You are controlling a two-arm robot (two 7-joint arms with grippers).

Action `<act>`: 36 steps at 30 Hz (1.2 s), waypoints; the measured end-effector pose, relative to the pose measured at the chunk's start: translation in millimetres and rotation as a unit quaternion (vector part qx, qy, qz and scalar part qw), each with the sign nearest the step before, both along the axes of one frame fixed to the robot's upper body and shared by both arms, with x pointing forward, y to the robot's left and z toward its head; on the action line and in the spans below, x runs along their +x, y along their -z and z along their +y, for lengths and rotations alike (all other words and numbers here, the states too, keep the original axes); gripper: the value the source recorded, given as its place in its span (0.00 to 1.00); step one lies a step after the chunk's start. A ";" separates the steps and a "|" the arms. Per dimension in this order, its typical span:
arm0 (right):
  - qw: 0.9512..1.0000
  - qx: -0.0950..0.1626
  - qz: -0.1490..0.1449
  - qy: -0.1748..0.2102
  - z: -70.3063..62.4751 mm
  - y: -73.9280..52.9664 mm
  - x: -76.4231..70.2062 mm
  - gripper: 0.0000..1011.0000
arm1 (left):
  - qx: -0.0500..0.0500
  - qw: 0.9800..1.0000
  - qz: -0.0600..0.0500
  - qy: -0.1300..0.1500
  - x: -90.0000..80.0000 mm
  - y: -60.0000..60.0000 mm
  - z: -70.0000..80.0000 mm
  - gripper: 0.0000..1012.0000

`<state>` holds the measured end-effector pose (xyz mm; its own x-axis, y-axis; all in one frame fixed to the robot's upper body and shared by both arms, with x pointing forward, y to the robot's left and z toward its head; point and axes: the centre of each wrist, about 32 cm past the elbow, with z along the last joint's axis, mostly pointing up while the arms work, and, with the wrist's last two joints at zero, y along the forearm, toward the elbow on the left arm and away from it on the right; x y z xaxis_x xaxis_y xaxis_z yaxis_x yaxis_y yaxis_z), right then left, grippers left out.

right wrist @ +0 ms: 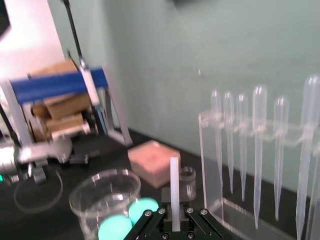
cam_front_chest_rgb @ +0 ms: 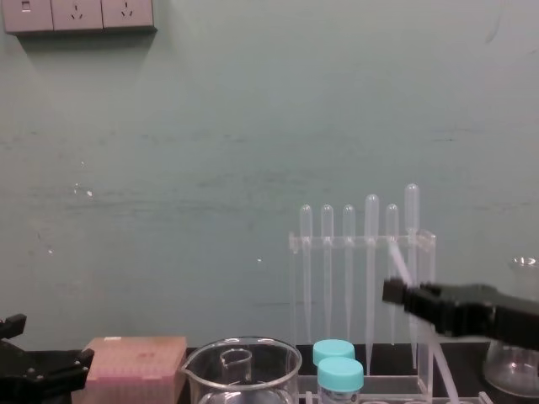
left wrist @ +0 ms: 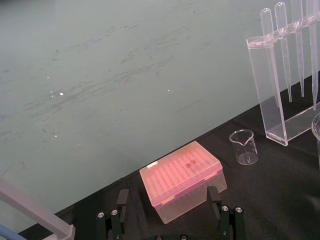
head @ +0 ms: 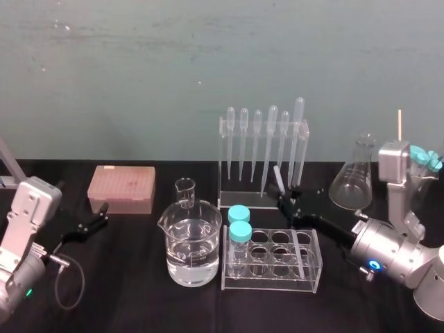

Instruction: Pick up the stirring rod with one hand, then place it down.

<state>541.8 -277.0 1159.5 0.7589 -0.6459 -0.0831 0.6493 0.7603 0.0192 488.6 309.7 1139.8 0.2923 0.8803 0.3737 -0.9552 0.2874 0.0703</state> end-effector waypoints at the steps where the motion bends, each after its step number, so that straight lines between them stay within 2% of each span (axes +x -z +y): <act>1: 1.000 0.014 -0.009 -0.001 -0.1 -1.2 0.7 0.07 | 0.000 1.000 0.000 0.000 0.0 0.0 0.0 0.99; 3: 0.999 0.029 -0.022 -0.002 0.1 -2.9 1.6 0.07 | 0.000 1.000 0.000 0.000 0.0 0.0 0.0 0.99; 6: 0.996 0.057 -0.061 -0.002 2.3 -9.3 3.9 0.07 | 0.000 1.000 0.000 0.000 0.0 0.0 0.0 0.99; 7: 0.996 0.057 -0.061 -0.002 2.3 -9.3 3.9 0.07 | 0.000 1.000 0.000 0.000 0.0 0.0 0.0 0.99; 9: 0.994 0.071 -0.086 -0.002 3.8 -14.3 5.8 0.07 | 0.000 1.000 0.000 0.000 0.0 0.0 0.0 0.99; 10: 0.991 0.080 -0.104 -0.002 4.7 -17.8 6.9 0.07 | 0.000 1.000 0.000 0.000 0.0 0.0 0.0 0.99; 13: 0.987 0.090 -0.131 0.000 5.9 -21.5 7.8 0.07 | 0.000 1.000 0.000 0.000 0.0 0.0 0.0 0.99; 15: 0.982 0.097 -0.163 0.005 6.0 -23.6 8.1 0.07 | 0.000 1.000 0.000 0.000 0.0 0.0 0.0 0.99; 17: 0.977 0.102 -0.187 0.009 4.4 -22.4 8.0 0.07 | 0.000 1.000 0.000 0.000 0.0 0.0 0.0 0.99; 20: 0.973 0.108 -0.204 0.014 1.3 -17.0 7.7 0.07 | 0.000 1.000 0.000 0.000 0.0 0.0 0.0 0.99; 24: 0.971 0.111 -0.210 0.019 -4.2 -5.3 6.8 0.07 | 0.000 1.000 0.000 0.000 0.0 0.0 0.0 0.99; 31: 0.977 0.096 -0.191 0.018 -17.5 17.3 5.5 0.07 | 0.000 1.000 0.000 0.000 0.0 0.0 0.0 0.99; 36: 0.978 0.089 -0.185 0.023 -21.2 22.0 5.2 0.07 | 0.000 1.000 0.000 0.000 0.0 0.0 0.0 0.99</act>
